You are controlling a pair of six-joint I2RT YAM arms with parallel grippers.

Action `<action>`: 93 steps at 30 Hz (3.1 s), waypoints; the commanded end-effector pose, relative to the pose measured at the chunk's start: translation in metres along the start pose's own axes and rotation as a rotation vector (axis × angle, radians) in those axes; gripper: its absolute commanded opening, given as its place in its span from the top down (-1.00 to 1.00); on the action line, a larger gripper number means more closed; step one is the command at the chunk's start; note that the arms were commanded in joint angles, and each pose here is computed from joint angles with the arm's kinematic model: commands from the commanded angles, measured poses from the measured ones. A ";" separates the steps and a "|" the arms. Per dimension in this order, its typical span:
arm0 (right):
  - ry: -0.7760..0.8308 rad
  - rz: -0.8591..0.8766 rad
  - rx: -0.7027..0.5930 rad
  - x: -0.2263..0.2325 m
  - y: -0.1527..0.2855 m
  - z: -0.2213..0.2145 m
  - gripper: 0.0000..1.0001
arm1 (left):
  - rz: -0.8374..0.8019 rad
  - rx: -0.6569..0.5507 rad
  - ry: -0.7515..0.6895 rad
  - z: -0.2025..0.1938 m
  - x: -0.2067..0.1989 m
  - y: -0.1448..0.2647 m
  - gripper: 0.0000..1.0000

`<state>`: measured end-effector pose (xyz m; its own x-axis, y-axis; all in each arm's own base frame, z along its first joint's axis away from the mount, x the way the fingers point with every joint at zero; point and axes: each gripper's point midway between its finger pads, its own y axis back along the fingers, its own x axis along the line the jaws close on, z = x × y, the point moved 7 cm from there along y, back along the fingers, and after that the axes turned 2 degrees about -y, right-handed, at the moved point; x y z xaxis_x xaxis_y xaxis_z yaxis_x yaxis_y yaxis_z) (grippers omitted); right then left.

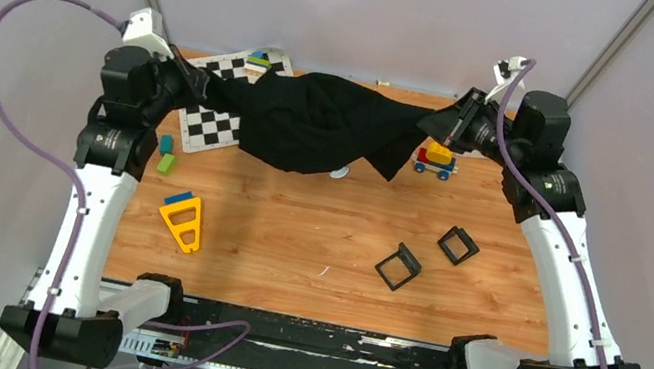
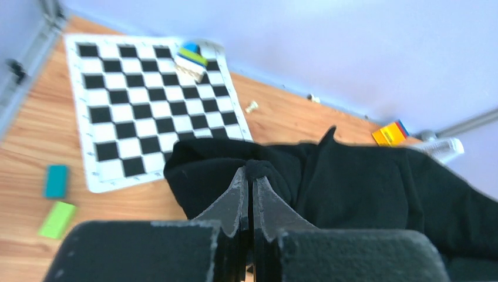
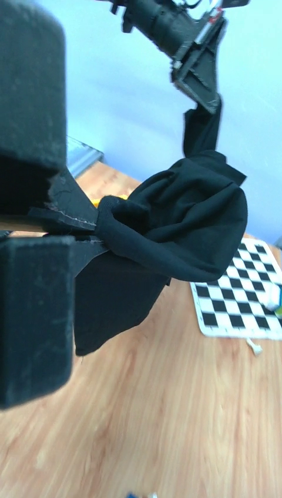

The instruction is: Remove the brooch from the garment

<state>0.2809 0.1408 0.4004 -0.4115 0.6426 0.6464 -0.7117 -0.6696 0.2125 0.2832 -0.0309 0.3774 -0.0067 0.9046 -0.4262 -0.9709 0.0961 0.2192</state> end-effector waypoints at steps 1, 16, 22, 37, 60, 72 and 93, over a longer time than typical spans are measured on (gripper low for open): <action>-0.035 0.179 0.101 0.040 0.031 -0.012 1.00 | 0.174 -0.066 -0.121 0.031 0.010 0.043 1.00; -0.354 0.078 0.301 -0.017 -0.004 -0.113 1.00 | 0.096 0.188 -0.058 -0.025 0.026 -0.084 1.00; -0.380 -0.110 0.298 -0.063 -0.049 -0.124 1.00 | 0.115 0.478 -0.018 -0.107 0.040 -0.171 0.69; -0.264 -0.214 0.307 -0.095 -0.063 -0.136 1.00 | -0.075 0.498 -0.054 -0.153 0.018 -0.064 -0.76; -0.230 -0.188 0.341 -0.097 -0.064 -0.142 1.00 | -0.170 0.721 0.121 -0.236 0.028 -0.134 0.15; -0.154 -0.140 0.289 -0.068 -0.046 -0.113 1.00 | -0.082 0.405 -0.151 -0.082 -0.009 -0.066 1.00; 0.100 0.185 0.425 0.068 0.022 -0.132 1.00 | 0.087 0.132 -0.312 0.068 -0.039 0.059 1.00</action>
<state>0.1495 0.2284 0.3486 -0.6295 0.4575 0.6280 -0.2617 -0.8859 0.3830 0.2074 -0.0346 0.4821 0.0429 0.9830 -0.1786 -0.9560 0.0923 0.2785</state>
